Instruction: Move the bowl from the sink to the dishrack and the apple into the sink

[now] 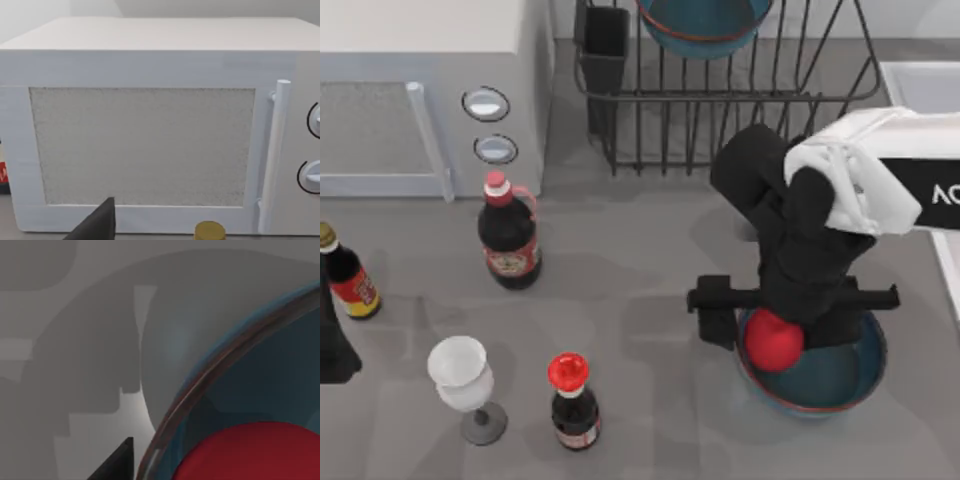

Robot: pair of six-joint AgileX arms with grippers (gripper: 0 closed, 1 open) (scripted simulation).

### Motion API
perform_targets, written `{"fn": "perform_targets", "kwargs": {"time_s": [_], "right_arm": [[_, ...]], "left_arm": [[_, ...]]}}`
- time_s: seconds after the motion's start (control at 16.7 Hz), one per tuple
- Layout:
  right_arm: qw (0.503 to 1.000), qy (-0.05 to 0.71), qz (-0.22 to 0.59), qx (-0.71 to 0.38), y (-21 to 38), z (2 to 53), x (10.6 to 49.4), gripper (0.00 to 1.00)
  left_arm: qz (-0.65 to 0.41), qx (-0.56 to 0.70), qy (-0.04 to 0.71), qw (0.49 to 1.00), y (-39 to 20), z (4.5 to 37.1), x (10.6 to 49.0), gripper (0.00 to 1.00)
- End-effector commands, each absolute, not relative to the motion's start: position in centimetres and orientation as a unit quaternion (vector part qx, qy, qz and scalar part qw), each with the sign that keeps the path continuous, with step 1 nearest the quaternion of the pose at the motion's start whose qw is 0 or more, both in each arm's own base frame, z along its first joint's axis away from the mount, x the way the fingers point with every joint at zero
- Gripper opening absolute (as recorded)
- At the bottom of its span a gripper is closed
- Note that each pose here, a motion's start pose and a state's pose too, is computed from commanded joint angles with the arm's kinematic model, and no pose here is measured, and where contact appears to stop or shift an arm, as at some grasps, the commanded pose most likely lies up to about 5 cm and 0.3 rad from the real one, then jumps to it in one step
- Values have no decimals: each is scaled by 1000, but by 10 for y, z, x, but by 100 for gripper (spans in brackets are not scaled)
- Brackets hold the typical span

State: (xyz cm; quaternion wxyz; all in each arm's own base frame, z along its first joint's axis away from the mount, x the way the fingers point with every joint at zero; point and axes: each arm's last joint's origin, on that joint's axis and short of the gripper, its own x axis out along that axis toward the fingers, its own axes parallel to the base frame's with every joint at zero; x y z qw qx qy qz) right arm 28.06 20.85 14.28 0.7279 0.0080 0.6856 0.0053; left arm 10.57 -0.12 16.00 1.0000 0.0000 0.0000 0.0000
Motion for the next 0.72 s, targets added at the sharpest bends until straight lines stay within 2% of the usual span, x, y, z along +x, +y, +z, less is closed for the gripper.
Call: {"fn": "perform_targets", "kwargs": {"time_s": [0.42,0.72], "right_arm": [[725,689,4,4,206,218,277,0],[724,689,5,5,207,221,276,0]], "left_arm": [[0,0,0,1000,-1,160,106,100],[0,0,0,1000,-1,160,106,100]]}}
